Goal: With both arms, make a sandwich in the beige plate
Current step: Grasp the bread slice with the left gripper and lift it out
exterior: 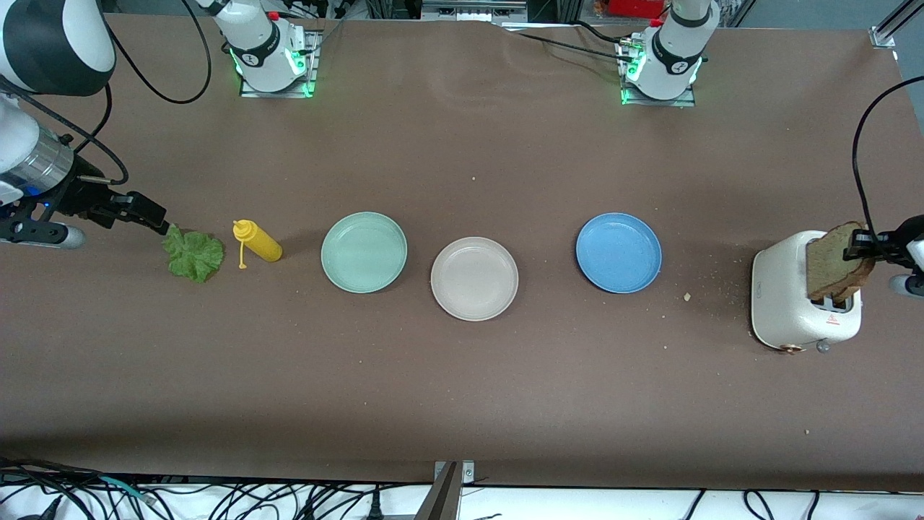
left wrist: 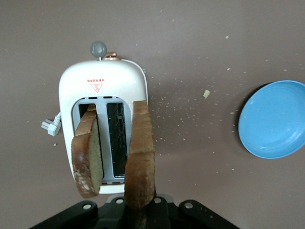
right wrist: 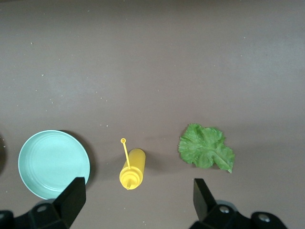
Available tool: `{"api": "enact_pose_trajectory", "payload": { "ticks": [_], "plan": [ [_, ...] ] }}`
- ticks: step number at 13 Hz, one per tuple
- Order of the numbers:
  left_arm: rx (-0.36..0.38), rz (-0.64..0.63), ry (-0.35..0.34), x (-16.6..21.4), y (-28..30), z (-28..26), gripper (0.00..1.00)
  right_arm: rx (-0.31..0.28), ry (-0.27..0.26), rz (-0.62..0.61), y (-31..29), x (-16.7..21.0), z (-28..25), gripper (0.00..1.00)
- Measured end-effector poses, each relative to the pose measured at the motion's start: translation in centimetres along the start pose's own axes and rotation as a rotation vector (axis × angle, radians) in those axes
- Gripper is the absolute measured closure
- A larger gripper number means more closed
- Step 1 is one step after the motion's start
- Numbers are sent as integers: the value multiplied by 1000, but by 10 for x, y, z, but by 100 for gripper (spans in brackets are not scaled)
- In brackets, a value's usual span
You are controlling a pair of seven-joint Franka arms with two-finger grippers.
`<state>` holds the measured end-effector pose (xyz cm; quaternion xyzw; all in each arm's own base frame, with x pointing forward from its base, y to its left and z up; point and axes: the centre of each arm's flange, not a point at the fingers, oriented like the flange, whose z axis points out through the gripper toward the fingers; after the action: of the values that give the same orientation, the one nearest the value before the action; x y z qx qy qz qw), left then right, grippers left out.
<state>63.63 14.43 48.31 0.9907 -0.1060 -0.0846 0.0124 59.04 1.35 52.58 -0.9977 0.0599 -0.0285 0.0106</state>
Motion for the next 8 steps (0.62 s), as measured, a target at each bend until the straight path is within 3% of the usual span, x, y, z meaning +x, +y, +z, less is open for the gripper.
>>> {"api": "enact_pose_trajectory", "payload": {
  "ticks": [4, 8],
  "plan": [
    [-9, 5, 41, 18, 47, -24, 91, 0, -2, 0, 0, 0, 0, 0],
    [-182, -15, 20, 60, 158, 4, 91, -1, -6, 0, 0, -1, 1, 0]
  ]
}}
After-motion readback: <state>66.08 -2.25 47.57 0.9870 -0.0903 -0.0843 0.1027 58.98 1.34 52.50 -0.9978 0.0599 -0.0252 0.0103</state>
